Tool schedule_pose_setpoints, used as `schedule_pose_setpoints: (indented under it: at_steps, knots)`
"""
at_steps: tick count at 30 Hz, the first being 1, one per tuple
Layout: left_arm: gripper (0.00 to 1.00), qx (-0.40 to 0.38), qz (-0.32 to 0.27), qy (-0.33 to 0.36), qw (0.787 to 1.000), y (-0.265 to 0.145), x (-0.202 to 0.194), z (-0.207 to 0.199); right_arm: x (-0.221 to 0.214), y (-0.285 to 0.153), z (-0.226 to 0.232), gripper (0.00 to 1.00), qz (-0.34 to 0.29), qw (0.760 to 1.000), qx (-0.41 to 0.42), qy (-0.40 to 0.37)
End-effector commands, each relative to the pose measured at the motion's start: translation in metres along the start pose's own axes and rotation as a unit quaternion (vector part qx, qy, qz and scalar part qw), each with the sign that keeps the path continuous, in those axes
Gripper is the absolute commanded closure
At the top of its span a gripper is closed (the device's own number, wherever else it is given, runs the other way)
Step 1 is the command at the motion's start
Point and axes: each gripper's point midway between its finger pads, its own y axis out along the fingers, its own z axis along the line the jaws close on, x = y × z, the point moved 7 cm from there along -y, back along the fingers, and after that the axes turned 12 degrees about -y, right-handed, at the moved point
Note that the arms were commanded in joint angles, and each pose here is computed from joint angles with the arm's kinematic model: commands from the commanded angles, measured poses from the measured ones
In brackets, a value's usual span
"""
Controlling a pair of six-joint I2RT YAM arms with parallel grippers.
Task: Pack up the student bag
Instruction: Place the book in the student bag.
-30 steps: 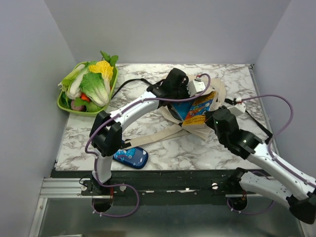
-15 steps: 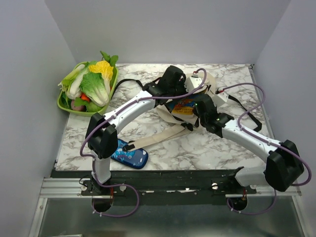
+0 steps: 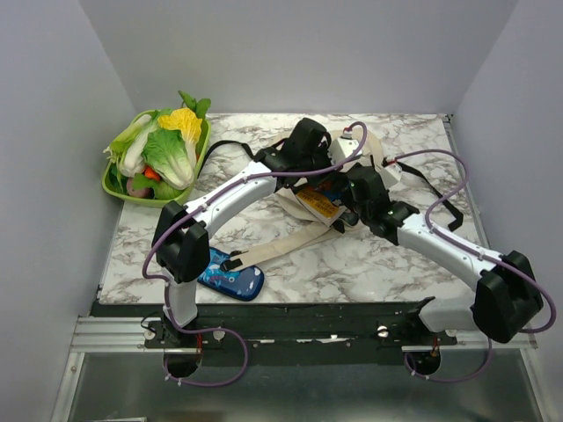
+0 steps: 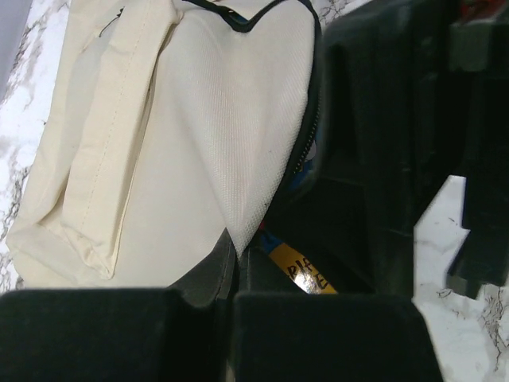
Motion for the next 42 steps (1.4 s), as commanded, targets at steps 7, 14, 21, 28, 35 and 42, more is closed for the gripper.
schedule_pose_setpoints:
  at_steps: [7,14,21,28,35,42]
  knots:
    - [1.00,-0.024,-0.037,-0.004,0.999,-0.015,0.021,-0.008,-0.021,-0.028,-0.044,0.51,0.020,1.000,-0.001,0.011]
    - [1.00,-0.030,-0.047,-0.007,0.998,-0.018,0.031,-0.007,-0.032,-0.016,-0.044,0.54,0.047,0.999,-0.013,0.000]
    - [1.00,-0.045,-0.044,-0.006,0.998,-0.022,0.032,-0.011,-0.028,0.014,-0.022,0.70,0.052,0.999,0.012,0.007]
    - [1.00,-0.060,-0.039,-0.003,0.997,-0.026,0.033,-0.014,-0.019,0.041,0.013,0.79,0.056,0.997,0.043,0.022]
    - [1.00,-0.062,-0.031,-0.001,0.998,-0.028,0.027,-0.012,-0.020,0.042,0.009,0.81,0.061,0.997,0.034,0.025]
    - [0.90,-0.065,-0.015,-0.031,0.997,-0.034,0.026,0.003,-0.023,0.007,-0.014,0.34,0.060,0.996,0.057,0.023]
